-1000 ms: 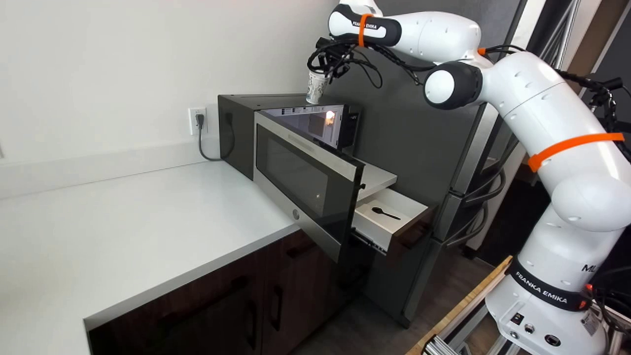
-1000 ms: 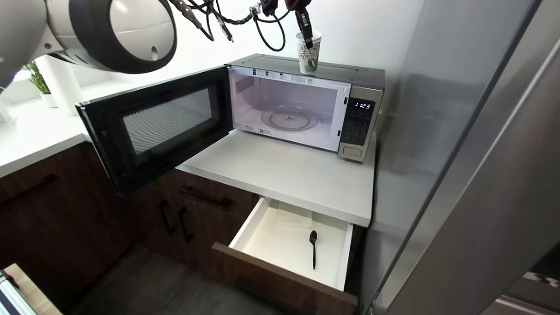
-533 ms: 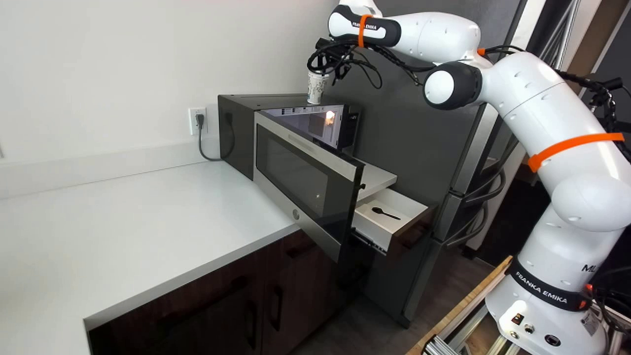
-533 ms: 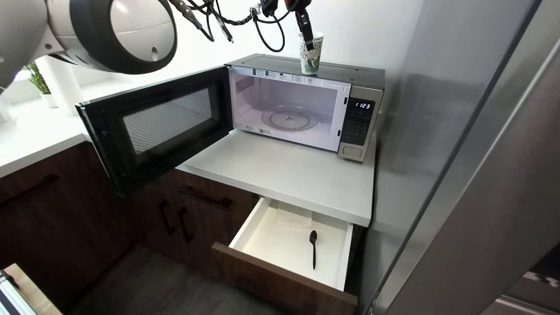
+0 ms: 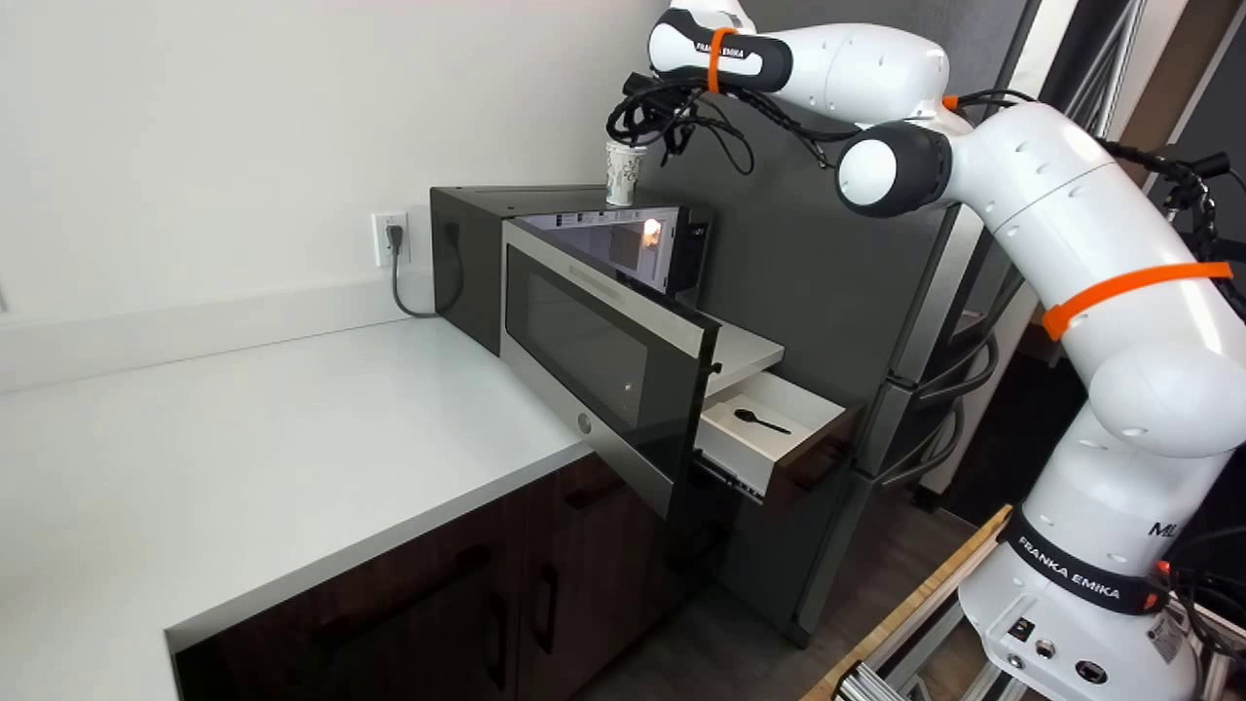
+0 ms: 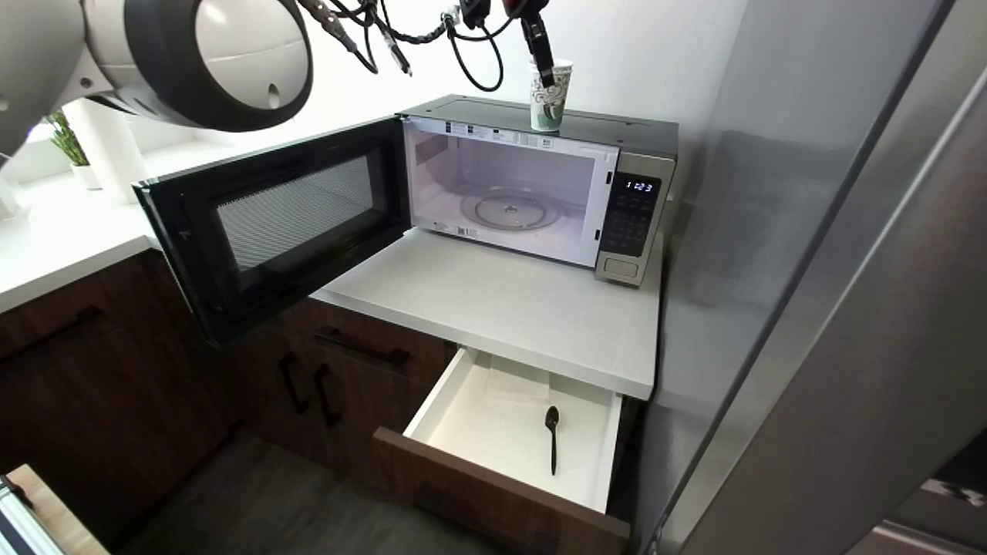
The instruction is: Put the paper cups on the microwave
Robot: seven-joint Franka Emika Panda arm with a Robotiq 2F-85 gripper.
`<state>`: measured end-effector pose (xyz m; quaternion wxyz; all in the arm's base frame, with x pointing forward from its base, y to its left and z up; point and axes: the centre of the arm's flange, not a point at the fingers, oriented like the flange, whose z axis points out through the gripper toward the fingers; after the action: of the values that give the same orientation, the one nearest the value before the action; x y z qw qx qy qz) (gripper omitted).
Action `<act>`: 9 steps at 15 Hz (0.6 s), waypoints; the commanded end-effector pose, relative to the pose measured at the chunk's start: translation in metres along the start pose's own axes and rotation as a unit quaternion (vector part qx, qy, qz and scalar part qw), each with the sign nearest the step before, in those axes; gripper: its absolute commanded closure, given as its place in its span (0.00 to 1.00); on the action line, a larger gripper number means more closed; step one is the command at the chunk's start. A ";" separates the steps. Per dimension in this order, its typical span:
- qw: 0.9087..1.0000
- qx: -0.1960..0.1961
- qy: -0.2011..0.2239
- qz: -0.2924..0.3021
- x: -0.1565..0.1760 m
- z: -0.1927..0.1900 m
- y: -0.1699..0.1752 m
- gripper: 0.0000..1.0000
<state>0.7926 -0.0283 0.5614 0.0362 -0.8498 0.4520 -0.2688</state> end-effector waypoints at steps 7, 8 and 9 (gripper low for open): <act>0.995 0.074 0.061 -0.004 0.029 -0.001 -0.043 0.00; 0.995 0.086 0.059 -0.014 0.025 -0.011 -0.044 0.00; 0.994 0.089 0.042 -0.039 0.016 -0.028 -0.042 0.00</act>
<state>0.8026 -0.0252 0.5758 0.0690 -0.8328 0.4291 -0.3428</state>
